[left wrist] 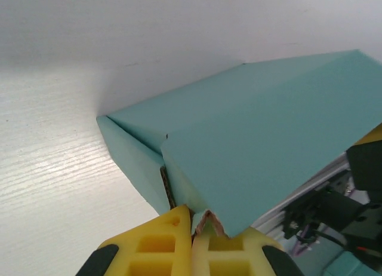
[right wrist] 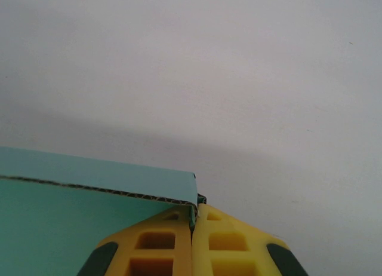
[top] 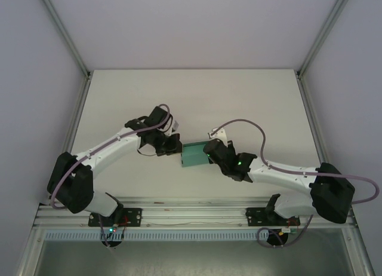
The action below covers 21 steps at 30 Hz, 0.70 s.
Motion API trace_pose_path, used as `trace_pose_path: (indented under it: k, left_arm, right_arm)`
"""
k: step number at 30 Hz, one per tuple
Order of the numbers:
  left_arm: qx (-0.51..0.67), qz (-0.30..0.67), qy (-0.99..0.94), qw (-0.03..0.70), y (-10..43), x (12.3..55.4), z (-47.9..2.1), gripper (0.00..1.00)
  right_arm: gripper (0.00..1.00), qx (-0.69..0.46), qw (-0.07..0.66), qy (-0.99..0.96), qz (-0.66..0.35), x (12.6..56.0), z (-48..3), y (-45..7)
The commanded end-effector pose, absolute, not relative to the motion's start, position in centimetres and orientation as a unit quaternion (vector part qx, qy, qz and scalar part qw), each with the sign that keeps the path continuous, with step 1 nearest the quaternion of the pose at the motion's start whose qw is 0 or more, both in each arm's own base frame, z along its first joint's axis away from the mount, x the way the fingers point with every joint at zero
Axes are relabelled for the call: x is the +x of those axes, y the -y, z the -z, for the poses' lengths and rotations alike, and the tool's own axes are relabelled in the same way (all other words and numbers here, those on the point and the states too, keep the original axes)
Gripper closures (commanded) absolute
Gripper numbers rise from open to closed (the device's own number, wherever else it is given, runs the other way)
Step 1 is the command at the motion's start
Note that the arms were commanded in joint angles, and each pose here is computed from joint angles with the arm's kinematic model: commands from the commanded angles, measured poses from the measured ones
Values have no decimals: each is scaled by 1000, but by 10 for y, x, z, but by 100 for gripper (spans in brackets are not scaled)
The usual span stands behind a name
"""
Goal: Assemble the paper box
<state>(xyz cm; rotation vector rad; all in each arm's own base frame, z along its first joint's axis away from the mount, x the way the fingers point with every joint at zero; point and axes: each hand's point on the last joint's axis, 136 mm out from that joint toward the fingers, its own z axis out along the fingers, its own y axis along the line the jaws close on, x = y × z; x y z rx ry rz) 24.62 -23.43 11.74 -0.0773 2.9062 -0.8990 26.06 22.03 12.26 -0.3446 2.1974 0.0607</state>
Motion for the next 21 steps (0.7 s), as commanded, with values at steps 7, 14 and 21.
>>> trace_pose_path:
  k: [7,14,21]
  left_arm:
    - [-24,215,-974,63,214,226,-66,100]
    - [-21,200,-976,77,210,227,-61,100]
    - [-9,198,-977,81,214,228,-61,100]
  right_arm:
    - [94,-181,368,-911,-37,228,-77,-215]
    - [63,-143,411,-894,-103,226,-119,-217]
    - [32,-100,454,-870,-163,236,-168,-214]
